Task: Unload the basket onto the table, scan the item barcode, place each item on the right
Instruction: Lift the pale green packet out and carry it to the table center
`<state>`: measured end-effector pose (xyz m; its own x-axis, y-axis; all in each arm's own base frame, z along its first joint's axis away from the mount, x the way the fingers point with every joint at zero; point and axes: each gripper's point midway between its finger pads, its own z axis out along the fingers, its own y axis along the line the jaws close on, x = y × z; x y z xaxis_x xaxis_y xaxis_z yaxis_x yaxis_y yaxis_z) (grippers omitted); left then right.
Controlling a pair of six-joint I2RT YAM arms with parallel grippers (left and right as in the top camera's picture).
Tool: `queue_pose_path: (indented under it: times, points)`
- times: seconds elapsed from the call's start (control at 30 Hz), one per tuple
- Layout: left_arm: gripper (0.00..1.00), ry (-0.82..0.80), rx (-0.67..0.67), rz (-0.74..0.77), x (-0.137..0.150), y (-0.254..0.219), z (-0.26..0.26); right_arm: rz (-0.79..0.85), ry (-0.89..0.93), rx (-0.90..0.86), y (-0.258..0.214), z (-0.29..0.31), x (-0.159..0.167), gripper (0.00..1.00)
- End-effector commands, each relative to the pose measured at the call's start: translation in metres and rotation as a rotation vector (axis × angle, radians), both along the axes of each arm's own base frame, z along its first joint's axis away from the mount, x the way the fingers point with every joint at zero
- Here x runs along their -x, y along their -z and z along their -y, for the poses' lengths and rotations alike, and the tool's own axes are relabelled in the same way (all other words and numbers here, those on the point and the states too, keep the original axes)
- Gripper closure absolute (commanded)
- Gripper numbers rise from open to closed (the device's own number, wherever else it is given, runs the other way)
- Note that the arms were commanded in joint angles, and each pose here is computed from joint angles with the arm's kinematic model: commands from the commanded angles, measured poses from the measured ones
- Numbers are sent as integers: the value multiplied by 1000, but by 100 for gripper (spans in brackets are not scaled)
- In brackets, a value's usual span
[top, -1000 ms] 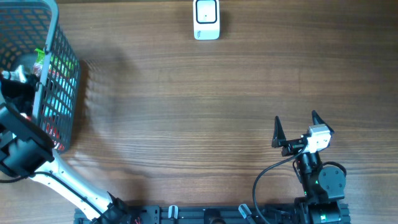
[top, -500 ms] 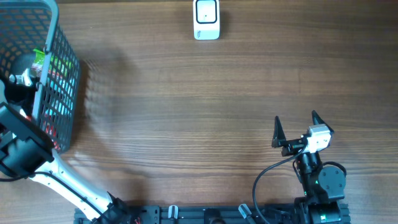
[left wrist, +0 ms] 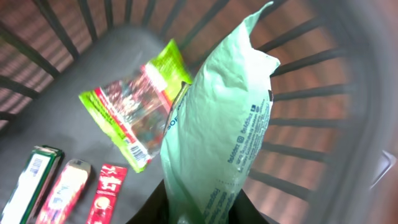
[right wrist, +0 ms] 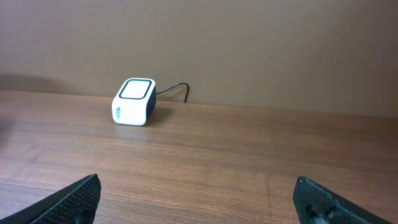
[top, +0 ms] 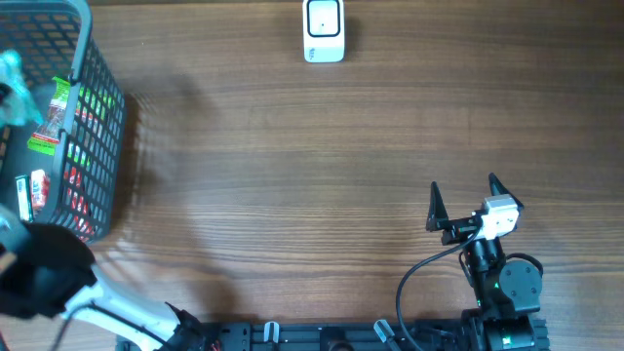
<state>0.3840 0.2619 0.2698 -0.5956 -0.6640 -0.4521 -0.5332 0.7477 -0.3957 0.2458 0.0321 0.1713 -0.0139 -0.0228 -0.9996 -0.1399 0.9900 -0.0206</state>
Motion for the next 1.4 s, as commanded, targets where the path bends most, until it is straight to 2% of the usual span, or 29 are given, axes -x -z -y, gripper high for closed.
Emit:
queue_pose_path:
  times: [0.0,0.17,0.3,0.37,0.5,0.7,0.93,1.07,1.23,1.37]
  points:
    - [83,-118,-1,157,19,-77,21,3,11,1,0,2,0,0]
    - [84,20,62,330,32,-138,87,3,11,2,0,2,0,0]
    - [85,138,139,246,36,-128,146,3,11,1,0,2,0,0]
    - [84,264,156,169,35,-111,182,3,11,2,0,2,0,0]
    - [83,407,157,-5,30,-68,240,3,11,2,0,2,0,0]
    - [84,621,218,-150,18,12,341,3,11,2,0,2,0,0]
    - [85,668,314,-204,21,118,441,3,11,2,0,2,0,0]
    - [84,585,277,-175,26,170,470,3,11,2,0,2,0,0]
    - [81,570,287,-114,41,200,500,3,11,2,0,2,0,0]
    - [82,607,244,-120,58,216,516,3,11,2,0,2,0,0]
